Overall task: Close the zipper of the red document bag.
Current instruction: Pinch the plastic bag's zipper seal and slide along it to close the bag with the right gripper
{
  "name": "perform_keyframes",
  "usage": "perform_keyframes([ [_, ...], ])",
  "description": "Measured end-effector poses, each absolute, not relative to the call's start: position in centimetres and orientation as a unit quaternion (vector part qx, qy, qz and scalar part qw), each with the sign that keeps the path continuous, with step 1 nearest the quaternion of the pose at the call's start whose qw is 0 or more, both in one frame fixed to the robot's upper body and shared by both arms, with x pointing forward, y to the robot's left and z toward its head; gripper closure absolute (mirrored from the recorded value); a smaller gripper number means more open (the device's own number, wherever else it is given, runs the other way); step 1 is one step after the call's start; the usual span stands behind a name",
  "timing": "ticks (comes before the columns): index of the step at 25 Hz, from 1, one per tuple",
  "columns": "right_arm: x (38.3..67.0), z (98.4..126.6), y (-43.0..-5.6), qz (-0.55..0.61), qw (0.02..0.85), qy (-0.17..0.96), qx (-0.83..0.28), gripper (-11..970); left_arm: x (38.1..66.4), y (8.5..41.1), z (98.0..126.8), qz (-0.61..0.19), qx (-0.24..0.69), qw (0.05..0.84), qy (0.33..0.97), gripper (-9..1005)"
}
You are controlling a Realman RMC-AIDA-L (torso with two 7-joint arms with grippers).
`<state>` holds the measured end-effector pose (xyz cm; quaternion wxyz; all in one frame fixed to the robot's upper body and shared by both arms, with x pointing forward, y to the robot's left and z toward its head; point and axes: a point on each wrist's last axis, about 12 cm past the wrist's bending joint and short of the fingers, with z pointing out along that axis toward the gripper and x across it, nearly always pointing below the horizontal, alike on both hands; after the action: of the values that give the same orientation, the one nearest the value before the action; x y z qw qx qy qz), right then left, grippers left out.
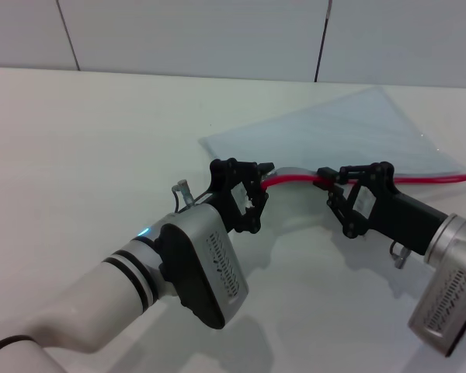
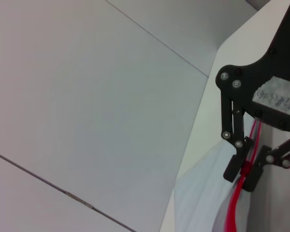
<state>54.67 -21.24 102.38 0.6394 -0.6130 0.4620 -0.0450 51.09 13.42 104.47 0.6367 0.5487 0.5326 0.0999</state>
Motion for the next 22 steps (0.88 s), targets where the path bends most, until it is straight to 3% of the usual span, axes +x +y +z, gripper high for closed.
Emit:
perform_keyframes([
  [11, 54.7, 102.2, -21.8, -0.059, 0.64, 0.475, -0.601, 876, 51.1, 13.4, 104.5, 0.1, 0.548, 0.636, 0.533, 950],
  [22, 55.3, 101.9, -30.0, -0.193, 0.605, 0.572, -0.519, 875, 51.0, 13.6, 104.3, 0.101, 0.548, 0.634, 0.536, 950],
])
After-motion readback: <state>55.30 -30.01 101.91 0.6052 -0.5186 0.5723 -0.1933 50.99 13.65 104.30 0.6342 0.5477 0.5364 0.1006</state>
